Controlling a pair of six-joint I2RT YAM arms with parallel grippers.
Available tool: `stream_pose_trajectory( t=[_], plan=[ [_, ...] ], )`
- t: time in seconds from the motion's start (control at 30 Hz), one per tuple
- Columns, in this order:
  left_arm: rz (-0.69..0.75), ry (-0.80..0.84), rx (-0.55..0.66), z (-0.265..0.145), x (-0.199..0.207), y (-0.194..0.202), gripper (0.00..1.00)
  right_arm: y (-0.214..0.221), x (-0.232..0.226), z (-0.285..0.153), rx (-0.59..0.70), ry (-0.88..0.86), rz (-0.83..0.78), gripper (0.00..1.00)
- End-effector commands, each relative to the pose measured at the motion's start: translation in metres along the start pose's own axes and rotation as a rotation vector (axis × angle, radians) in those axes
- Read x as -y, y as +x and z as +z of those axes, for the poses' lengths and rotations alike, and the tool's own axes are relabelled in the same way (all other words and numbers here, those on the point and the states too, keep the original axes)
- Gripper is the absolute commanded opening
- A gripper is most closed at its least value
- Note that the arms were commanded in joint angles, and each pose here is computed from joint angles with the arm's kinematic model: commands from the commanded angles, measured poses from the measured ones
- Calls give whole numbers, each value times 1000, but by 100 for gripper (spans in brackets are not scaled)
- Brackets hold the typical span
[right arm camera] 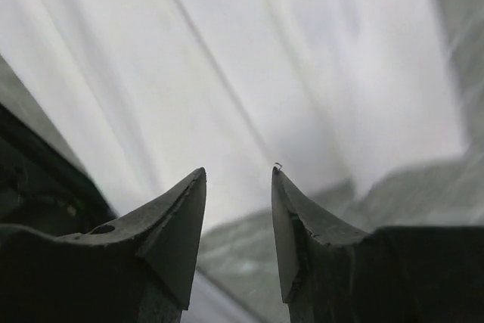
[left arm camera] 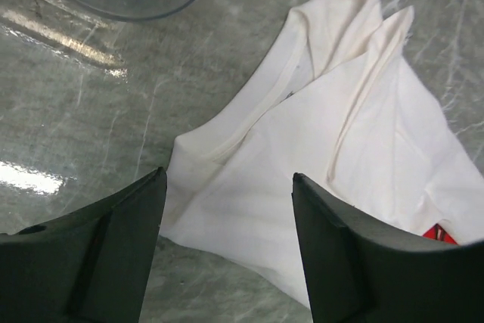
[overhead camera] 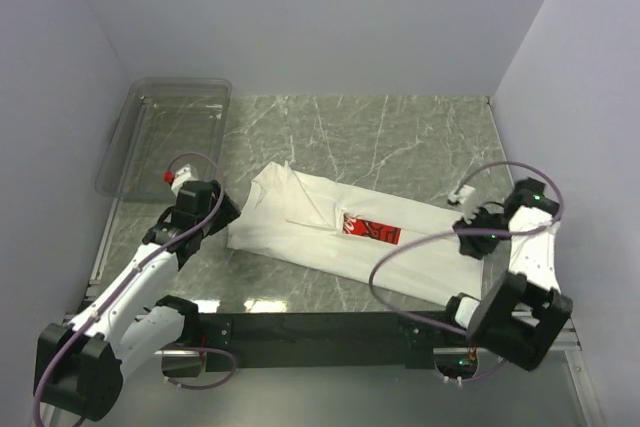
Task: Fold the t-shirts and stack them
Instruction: Fold the tshirt
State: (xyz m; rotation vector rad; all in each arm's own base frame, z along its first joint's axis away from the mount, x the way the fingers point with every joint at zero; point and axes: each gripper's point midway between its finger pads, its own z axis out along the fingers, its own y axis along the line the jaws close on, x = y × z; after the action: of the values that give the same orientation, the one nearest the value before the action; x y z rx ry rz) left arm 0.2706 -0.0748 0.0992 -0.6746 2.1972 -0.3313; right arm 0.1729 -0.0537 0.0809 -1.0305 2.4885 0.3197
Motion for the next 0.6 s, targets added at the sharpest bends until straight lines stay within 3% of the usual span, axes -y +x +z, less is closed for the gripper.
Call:
stream_pose_trajectory(
  t=[0.0,0.07,0.1,0.17,0.3,0.43,0.57],
  plan=[
    [8,17,76,-20,7,-24,73,-88,-23,11,222,-14,-92,49],
    [0,55,94,-29,11,-29,73,-134,-28,12,316,23,-209,55],
    [1,82,100,-33,16,-30,73,-148,-32,16,321,41,-184,60],
    [-11,149,115,-46,25,-34,73,-202,-68,28,405,17,-357,64],
    [-49,214,167,-72,34,-48,75,-265,-126,57,409,-12,-430,66],
    [-76,270,202,-98,38,-55,80,-294,-168,121,249,30,-482,66],
    [-75,279,223,-116,35,-60,82,-321,-186,151,211,69,-495,66]
  ],
)
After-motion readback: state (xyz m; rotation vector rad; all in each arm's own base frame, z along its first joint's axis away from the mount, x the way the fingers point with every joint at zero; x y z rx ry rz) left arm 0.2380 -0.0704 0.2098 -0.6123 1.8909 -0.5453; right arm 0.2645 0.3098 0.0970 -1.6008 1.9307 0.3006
